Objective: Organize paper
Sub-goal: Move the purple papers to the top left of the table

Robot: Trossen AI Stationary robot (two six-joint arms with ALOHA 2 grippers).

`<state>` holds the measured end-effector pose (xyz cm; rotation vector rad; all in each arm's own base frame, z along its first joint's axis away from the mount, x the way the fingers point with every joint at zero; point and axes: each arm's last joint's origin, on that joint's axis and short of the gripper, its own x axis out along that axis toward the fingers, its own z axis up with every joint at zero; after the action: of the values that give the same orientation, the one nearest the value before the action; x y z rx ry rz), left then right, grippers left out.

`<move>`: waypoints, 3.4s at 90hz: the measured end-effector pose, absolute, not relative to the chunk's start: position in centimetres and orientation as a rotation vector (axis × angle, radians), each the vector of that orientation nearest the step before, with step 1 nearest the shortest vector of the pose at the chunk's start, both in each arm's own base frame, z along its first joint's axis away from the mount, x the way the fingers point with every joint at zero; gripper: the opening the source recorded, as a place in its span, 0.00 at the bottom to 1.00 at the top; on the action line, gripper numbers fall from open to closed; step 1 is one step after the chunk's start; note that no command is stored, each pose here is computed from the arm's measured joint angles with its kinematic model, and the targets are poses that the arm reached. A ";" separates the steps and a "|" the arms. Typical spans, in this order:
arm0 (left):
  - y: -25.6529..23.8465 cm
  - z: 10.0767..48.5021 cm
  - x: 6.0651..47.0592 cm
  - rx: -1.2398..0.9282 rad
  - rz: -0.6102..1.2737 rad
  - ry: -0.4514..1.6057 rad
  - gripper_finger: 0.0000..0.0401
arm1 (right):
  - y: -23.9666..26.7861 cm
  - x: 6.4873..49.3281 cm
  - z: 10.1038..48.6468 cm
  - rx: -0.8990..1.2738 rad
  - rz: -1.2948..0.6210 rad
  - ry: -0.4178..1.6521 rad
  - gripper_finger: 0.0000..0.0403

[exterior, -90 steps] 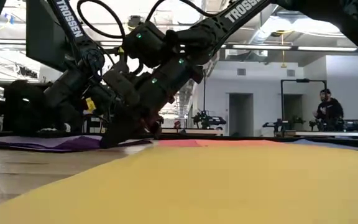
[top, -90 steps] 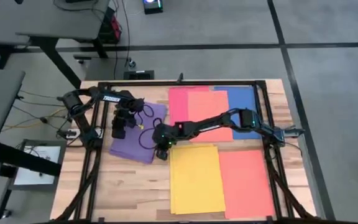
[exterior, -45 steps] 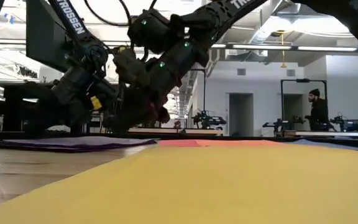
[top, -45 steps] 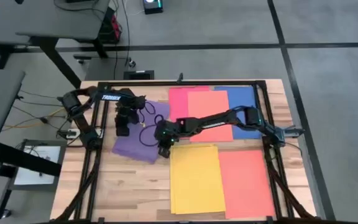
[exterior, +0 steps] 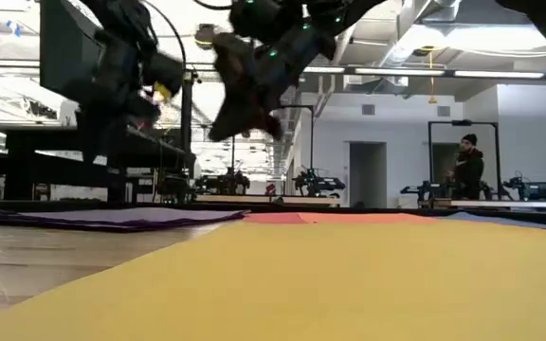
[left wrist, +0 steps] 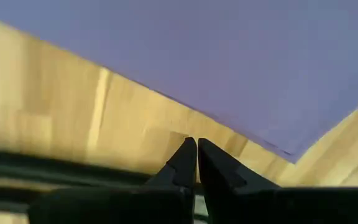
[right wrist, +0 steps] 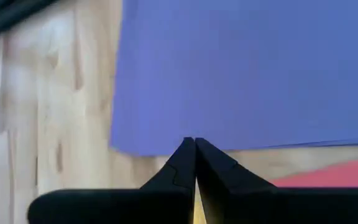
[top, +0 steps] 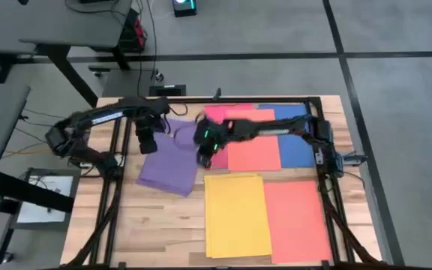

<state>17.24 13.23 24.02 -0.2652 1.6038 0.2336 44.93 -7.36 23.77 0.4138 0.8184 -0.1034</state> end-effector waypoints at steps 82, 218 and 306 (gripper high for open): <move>-5.2 23.9 20.3 -0.341 -0.285 1.191 0.00 | -25.4 47.6 18.0 0.857 -0.313 0.704 0.00; 5.7 22.6 24.3 -0.040 0.065 1.253 0.00 | -14.9 34.6 44.3 0.201 -0.149 0.595 0.00; 8.8 12.4 24.6 -0.207 -0.103 1.645 0.00 | -12.9 32.3 44.2 0.228 -0.269 0.681 0.00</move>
<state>24.59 8.81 12.41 -0.2067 1.6453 -0.1025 32.30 -12.94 44.15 0.2284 0.6814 -0.2689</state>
